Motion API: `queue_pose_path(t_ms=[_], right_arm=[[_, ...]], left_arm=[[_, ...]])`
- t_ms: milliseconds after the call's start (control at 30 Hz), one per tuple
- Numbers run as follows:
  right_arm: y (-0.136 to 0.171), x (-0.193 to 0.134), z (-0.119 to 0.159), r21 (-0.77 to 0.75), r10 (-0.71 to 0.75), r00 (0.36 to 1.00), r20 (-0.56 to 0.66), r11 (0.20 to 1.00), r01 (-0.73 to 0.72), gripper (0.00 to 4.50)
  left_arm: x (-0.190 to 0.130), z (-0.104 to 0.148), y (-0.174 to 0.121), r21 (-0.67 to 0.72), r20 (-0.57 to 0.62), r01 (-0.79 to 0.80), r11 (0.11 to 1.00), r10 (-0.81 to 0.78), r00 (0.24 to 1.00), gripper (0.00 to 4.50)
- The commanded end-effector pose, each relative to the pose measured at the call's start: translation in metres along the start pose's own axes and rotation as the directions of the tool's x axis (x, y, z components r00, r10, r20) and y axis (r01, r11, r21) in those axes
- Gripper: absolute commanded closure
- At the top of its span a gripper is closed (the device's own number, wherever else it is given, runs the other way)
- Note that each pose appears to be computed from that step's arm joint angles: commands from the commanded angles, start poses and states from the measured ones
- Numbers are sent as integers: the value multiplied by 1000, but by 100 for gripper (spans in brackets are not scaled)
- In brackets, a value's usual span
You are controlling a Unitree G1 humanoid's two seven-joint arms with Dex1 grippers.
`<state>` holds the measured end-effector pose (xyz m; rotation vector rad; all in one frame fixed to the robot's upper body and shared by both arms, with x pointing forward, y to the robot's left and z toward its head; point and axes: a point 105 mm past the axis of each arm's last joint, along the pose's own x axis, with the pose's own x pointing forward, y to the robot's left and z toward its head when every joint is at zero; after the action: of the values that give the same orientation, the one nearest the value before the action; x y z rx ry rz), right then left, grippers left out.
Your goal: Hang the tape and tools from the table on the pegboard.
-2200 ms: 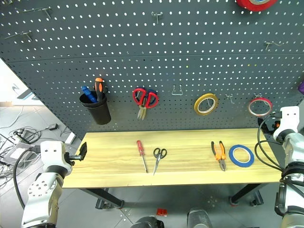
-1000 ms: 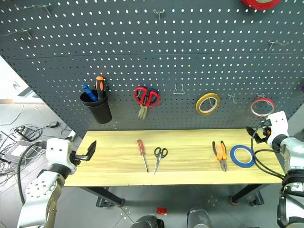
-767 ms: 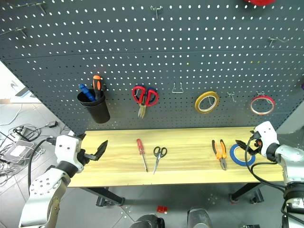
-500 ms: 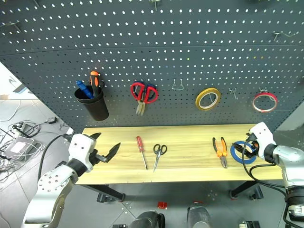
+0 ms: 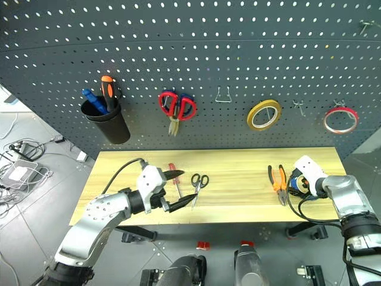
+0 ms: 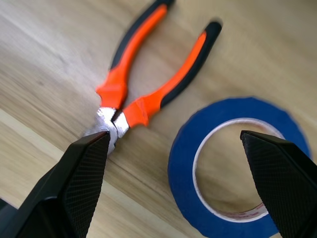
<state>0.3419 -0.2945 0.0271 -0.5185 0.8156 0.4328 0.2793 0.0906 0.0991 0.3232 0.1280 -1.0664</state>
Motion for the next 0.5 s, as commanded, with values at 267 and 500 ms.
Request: queue_pose_path(t_ms=[267, 500], right_arm=[[-3, 20, -7, -52, 36, 991, -129, 998, -43, 0], [7, 27, -12, -38, 110, 976, -185, 992, -119, 156]], left_arm=[[35, 13, -14, 104, 19, 125, 987, -127, 992, 4], [39, 10, -23, 137, 5, 157, 978, -159, 987, 0]])
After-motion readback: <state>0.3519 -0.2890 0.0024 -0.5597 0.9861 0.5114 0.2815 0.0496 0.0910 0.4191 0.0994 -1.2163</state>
